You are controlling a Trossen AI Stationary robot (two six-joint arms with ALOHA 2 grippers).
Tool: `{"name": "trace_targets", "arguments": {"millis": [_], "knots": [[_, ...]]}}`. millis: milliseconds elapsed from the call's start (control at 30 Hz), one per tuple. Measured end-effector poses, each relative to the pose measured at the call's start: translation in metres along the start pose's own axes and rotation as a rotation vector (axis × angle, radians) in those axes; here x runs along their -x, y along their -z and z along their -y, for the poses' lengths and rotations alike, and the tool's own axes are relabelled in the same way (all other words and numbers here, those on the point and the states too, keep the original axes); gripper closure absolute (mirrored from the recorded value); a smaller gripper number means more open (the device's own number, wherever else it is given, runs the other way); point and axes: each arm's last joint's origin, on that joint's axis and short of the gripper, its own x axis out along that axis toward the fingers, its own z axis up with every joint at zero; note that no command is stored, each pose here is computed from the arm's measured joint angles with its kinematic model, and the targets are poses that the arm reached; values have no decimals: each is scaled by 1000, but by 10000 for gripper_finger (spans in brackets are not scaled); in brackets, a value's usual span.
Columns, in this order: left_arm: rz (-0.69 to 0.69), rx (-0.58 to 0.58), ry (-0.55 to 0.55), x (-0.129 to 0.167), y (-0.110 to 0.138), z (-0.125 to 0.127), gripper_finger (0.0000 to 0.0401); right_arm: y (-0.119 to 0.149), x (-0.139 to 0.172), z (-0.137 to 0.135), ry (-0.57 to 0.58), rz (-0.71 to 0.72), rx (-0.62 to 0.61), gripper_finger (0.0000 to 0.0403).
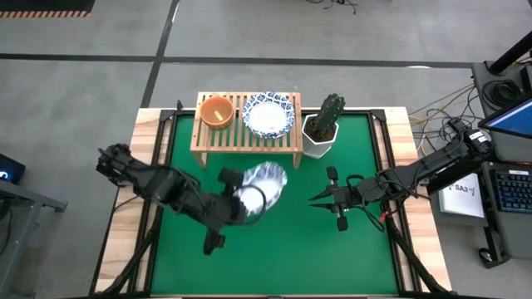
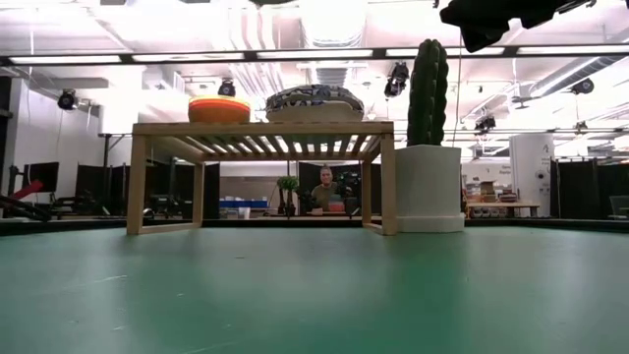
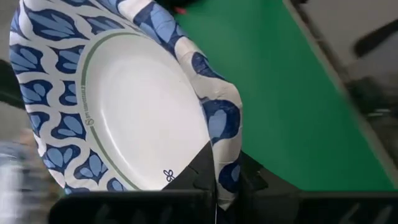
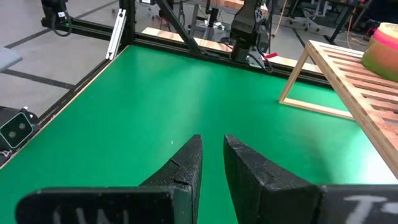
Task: Place and stack bowls onto a shelf
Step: Stack the white patterned bowl on top of the white patterned bowls on the shelf
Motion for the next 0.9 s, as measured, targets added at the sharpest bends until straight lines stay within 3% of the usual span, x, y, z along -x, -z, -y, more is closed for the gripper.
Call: {"name": "trace_targets", "arguments": {"millis": [200, 500, 733, 900], "knots": [[6, -90, -115, 2, -4, -45, 401, 0, 0, 0, 0, 0, 0, 346], [-150, -171, -247, -17, 19, -129, 401, 0, 0, 0, -1, -1, 0, 346], [-207, -67, -229, -33, 48, -195, 401, 1, 0, 0, 0, -6, 1, 346], [-274, 16, -225, -50, 66, -227, 401, 1, 0, 0, 1, -11, 2, 346]]}}
